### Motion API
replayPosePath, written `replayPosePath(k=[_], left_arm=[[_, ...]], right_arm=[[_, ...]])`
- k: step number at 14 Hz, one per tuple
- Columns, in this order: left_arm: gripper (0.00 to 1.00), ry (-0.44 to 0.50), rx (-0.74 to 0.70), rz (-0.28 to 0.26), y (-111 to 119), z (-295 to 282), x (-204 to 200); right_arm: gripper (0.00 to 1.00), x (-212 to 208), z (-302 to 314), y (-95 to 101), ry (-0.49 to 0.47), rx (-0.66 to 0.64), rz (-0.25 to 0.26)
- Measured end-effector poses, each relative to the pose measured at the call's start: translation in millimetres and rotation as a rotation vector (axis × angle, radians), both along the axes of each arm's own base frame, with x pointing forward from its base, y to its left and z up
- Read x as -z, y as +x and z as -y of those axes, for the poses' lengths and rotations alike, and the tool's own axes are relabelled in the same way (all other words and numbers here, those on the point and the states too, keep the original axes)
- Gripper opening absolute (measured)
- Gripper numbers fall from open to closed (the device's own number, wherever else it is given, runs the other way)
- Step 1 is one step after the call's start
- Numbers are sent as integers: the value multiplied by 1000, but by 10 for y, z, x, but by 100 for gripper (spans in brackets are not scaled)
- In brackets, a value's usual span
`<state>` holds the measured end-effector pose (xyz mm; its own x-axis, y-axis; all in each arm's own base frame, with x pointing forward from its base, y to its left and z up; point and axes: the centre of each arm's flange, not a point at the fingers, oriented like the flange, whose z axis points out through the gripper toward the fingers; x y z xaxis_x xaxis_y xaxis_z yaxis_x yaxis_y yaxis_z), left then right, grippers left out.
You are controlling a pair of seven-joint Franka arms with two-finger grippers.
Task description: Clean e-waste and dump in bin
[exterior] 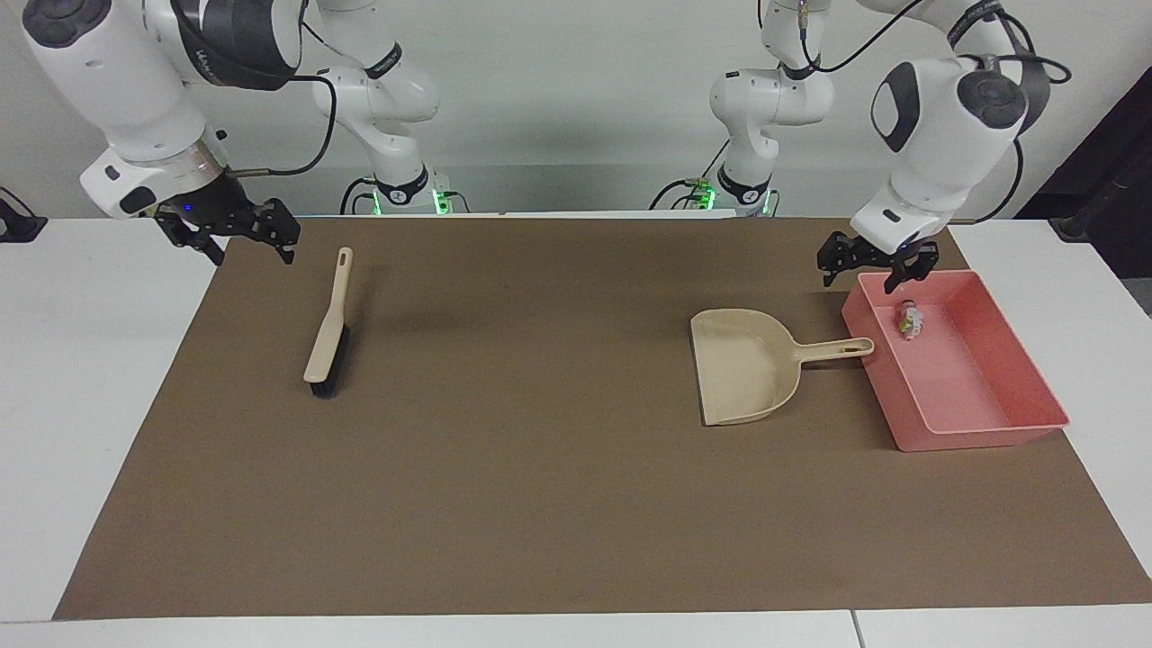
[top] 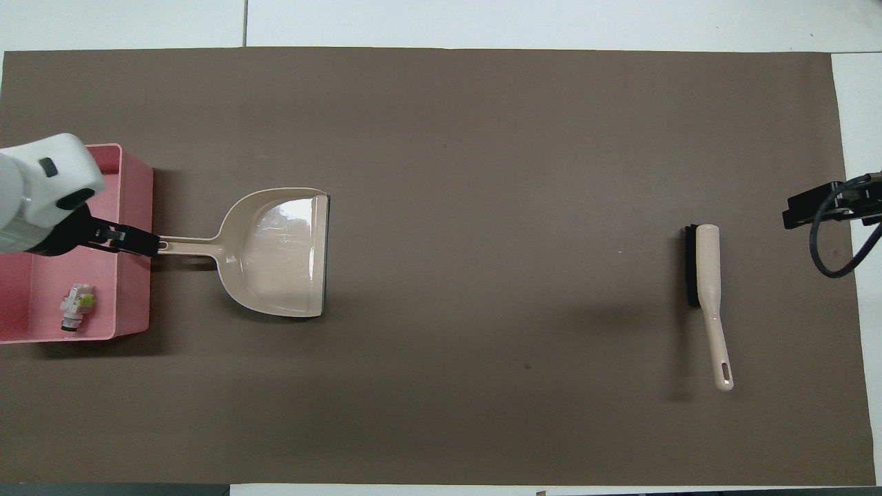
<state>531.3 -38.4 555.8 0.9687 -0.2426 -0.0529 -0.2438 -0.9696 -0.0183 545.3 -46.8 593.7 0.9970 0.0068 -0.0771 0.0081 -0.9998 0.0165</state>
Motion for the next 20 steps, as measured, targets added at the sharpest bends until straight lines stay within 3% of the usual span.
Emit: replayPosePath(k=[5,12,20], left_arm=[[98,-24,-50,13,-32,-215,-916],[98,-52,-83,-3,-10,-335,-1143],[99,-47,-107,-11,24,-457,-1103]], right_arm=[[99,0,0,0,0,0,0],[99,0,0,0,0,0,0],[99,0,0,0,0,0,0]])
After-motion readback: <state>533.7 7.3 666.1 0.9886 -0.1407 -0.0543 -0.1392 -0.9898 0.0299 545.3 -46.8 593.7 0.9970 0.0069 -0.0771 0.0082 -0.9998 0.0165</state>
